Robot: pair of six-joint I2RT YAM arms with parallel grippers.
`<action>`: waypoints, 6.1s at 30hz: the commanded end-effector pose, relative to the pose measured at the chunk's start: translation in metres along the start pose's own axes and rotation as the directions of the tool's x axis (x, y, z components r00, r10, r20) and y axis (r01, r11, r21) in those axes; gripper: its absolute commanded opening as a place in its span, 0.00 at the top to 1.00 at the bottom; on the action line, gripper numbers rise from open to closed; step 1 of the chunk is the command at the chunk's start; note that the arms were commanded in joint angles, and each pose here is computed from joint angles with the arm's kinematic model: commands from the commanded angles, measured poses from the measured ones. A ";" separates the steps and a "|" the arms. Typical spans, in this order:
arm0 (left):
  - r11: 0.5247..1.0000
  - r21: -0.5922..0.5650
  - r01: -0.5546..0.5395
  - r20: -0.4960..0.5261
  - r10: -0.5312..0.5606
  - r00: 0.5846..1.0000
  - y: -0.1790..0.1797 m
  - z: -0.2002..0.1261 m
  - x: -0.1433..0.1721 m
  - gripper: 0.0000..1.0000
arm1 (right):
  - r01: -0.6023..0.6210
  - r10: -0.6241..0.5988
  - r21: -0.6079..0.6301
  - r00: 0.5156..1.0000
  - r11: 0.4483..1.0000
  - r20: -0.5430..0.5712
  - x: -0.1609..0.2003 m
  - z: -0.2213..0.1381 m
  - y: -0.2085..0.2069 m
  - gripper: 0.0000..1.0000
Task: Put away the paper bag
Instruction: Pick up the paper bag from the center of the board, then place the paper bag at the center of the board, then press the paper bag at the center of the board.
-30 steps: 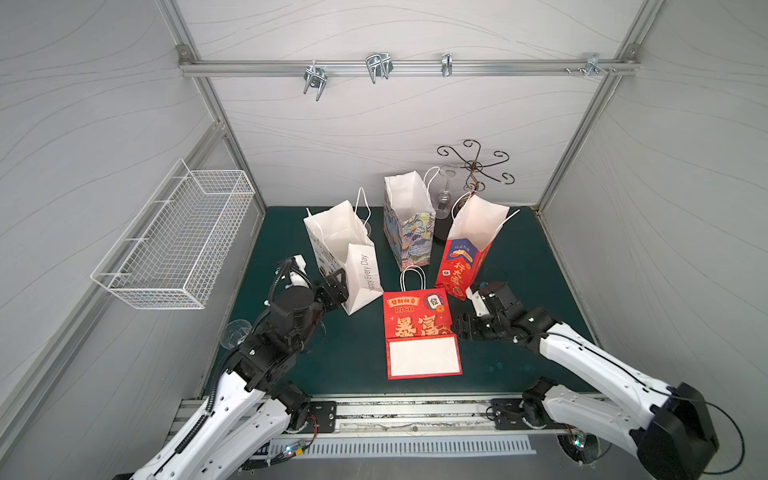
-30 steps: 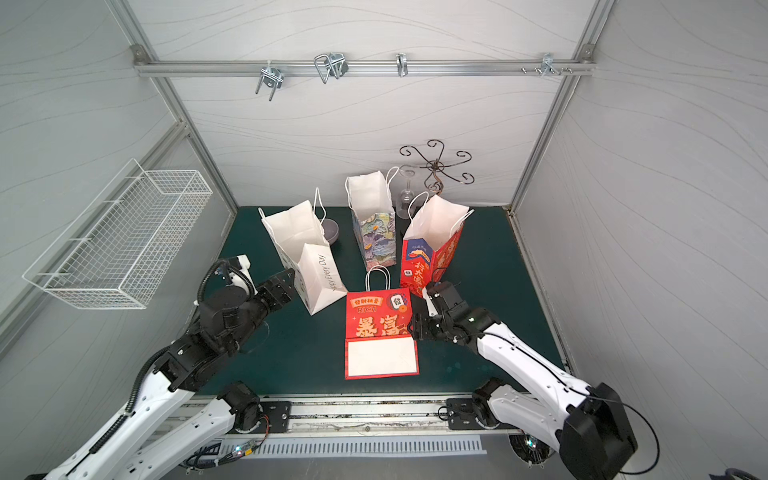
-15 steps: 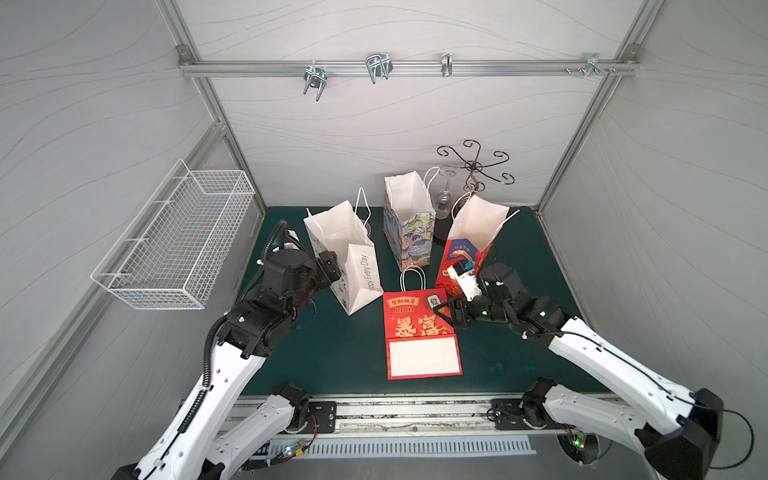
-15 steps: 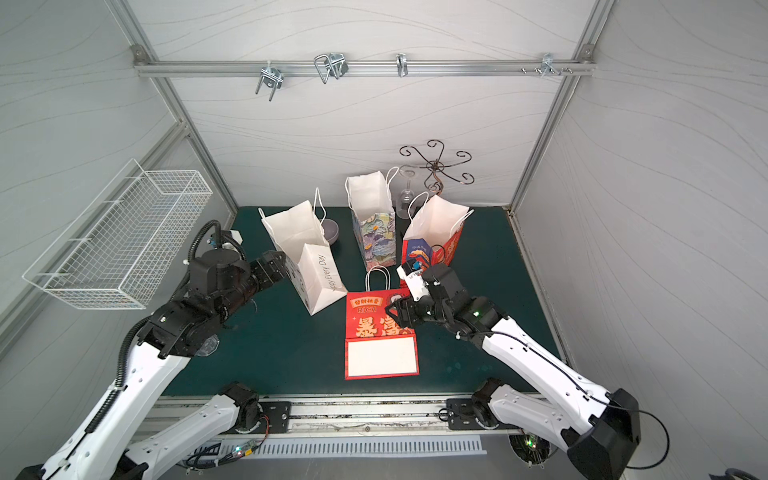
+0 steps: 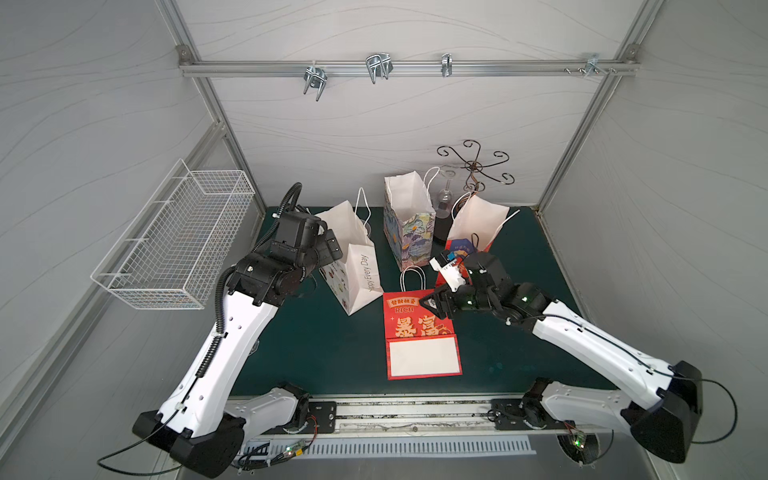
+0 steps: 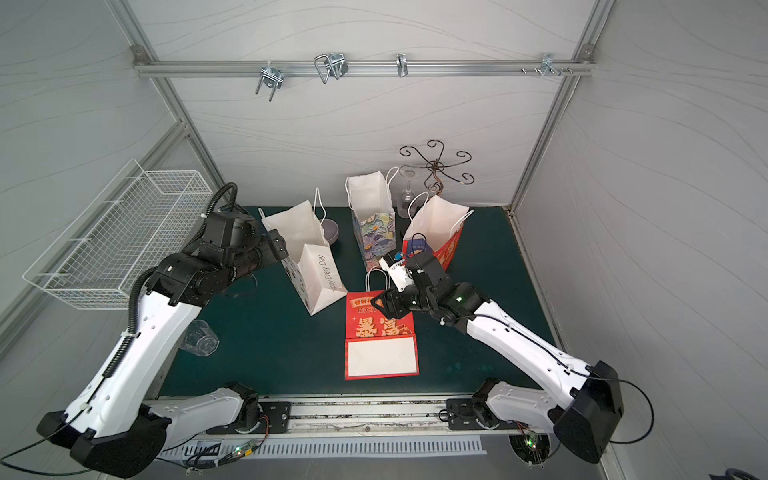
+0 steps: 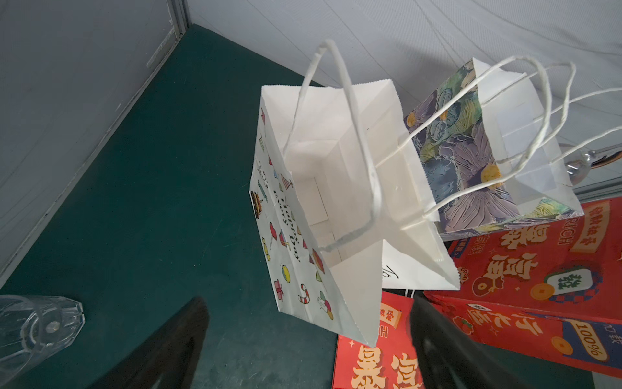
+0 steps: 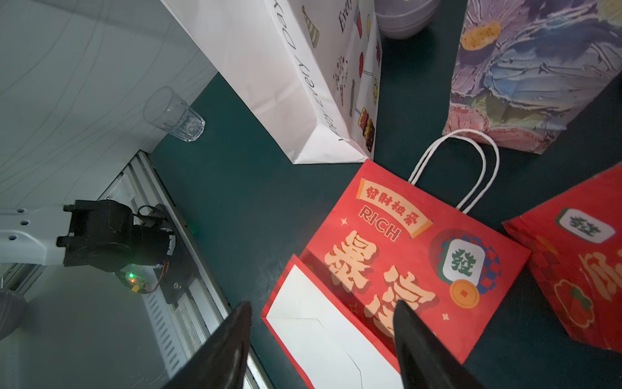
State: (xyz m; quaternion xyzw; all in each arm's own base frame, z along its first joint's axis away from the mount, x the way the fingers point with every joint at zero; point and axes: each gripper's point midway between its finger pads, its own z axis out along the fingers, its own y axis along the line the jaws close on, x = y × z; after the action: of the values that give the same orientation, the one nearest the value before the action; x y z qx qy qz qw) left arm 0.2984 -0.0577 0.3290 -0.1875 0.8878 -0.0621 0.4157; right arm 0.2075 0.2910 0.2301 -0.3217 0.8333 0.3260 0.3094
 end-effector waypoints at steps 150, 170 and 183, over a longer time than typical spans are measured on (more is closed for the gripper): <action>-0.003 0.946 -0.323 0.189 0.816 0.546 -0.137 -0.052 0.134 1.00 | 0.560 -0.500 -0.234 0.823 0.795 0.272 0.066 -0.094 0.028 0.12; 0.005 0.946 -0.325 0.194 0.794 0.576 -0.155 -0.027 0.136 1.00 | 0.571 -0.487 -0.275 0.813 0.774 0.319 0.043 -0.036 0.034 0.22; 0.027 0.930 -0.367 0.205 0.791 0.576 -0.154 -0.023 0.133 0.98 | 0.560 -0.500 -0.244 0.824 0.792 0.268 0.057 -0.033 0.026 0.63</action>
State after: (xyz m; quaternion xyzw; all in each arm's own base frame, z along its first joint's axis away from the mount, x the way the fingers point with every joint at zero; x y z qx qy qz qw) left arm 0.2436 -0.2467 0.2761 0.4728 0.7559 -0.3976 0.2168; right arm 0.1498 0.2656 0.2262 -0.5520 0.6060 0.3851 0.4239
